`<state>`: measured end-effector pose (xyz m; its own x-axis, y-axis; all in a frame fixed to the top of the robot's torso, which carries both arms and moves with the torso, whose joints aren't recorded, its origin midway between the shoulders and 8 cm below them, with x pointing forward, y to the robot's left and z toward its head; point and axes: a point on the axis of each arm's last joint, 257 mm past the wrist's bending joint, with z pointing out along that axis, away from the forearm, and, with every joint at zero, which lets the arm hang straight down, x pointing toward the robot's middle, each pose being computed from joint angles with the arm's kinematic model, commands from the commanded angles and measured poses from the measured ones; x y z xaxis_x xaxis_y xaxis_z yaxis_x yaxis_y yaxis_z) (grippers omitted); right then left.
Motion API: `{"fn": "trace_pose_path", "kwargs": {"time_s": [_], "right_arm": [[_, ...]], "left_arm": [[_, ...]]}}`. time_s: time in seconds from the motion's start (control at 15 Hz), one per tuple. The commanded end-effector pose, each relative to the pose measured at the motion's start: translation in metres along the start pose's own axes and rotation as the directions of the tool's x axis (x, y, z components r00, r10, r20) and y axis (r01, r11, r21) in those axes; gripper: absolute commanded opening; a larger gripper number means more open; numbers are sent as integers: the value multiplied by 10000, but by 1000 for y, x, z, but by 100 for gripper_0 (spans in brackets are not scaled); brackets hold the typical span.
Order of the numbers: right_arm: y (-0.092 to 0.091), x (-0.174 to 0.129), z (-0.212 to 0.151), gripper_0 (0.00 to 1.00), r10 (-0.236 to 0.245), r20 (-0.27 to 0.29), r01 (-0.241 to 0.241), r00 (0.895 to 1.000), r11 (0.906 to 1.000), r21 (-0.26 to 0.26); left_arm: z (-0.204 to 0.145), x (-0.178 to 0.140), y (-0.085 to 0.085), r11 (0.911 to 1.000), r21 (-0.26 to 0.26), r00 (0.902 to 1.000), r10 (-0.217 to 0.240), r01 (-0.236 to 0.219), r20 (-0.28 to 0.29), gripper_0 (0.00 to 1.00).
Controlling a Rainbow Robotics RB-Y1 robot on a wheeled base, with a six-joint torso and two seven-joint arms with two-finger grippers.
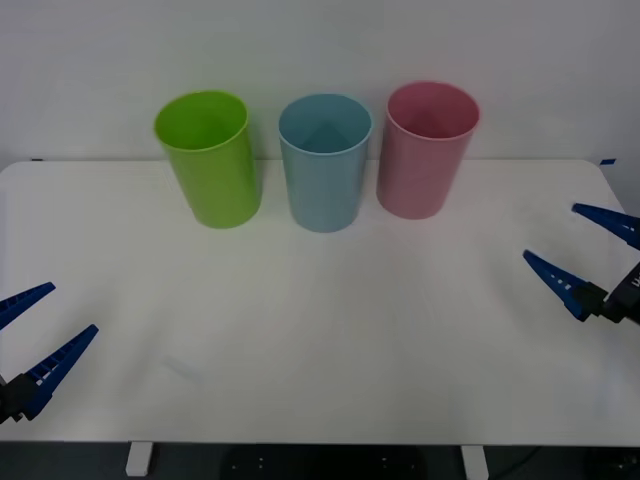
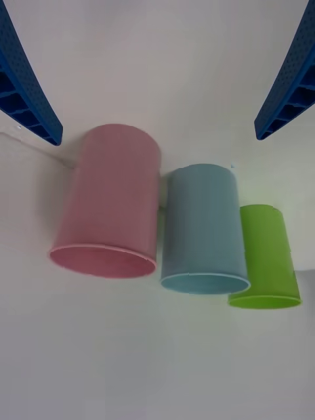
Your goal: Grasp the object on the table and drop it into the matching bin: aluminum can to the light blue bin, PET bottle to the pink bin.
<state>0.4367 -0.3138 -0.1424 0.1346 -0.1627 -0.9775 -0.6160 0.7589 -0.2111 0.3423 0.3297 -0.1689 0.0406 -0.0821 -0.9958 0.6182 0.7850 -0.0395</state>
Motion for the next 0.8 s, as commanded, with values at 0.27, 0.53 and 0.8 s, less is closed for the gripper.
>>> {"fn": "trace_pose_path", "kwargs": {"time_s": [0.27,0.53,0.8], "right_arm": [[19,29,-32,100,375,-465,-378,9982,9993,-44],[32,38,-36,100,601,-532,-614,9968,9979,-221],[37,46,-39,100,636,-760,-658,9951,9975,-271]], "left_arm": [[0,0,0,10000,0,10000,0,0,0,100],[0,0,0,10000,0,10000,0,0,0,100],[0,0,0,10000,0,10000,0,0,0,100]]}}
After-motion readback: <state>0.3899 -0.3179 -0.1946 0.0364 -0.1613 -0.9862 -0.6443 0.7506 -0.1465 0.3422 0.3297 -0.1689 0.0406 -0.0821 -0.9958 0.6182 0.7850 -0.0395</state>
